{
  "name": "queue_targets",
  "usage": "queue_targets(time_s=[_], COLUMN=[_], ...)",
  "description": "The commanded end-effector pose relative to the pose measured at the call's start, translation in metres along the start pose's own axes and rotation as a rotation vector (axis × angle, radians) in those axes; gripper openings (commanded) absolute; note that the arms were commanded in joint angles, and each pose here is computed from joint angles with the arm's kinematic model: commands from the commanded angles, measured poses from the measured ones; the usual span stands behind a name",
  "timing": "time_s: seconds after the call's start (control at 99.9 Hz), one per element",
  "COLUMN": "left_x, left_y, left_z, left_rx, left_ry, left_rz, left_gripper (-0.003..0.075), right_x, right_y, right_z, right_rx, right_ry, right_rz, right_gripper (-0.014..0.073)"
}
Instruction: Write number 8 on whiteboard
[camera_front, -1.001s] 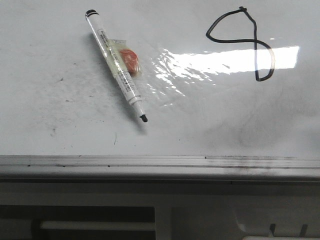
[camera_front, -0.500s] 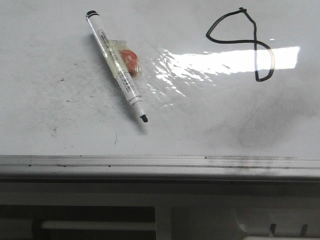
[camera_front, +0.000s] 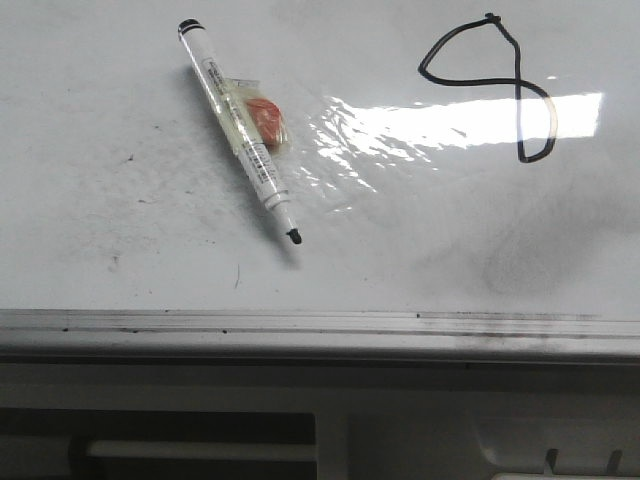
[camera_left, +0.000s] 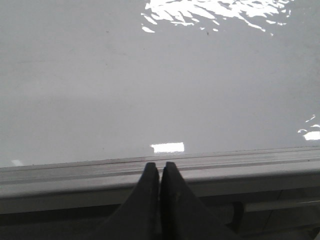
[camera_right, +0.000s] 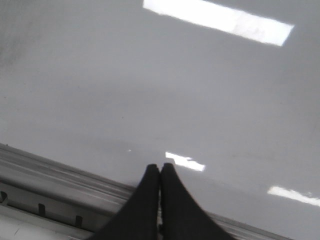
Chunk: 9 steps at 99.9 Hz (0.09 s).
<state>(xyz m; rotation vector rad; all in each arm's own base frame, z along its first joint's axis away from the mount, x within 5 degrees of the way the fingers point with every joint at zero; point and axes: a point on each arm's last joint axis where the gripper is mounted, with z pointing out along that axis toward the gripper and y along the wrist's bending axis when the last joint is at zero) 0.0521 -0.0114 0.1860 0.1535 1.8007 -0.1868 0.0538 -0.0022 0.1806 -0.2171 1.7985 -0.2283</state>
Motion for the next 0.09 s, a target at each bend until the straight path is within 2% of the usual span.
queue_targets(time_s=[0.0,0.08], left_x=[0.0077,0.0077], left_y=[0.0005,0.0005], left_z=[0.0021,0.0021], left_rx=[0.0,0.0], left_ry=[-0.034,-0.034], left_rz=[-0.007,-0.007], left_gripper=[-0.002,-0.002], right_x=[0.0002,0.0002], right_y=[-0.0006,-0.0006], right_z=[-0.0005,-0.0005], right_rx=[0.02,0.02], right_ry=[-0.037,-0.037], right_rz=[-0.011,-0.011], right_gripper=[-0.0066,-0.0066])
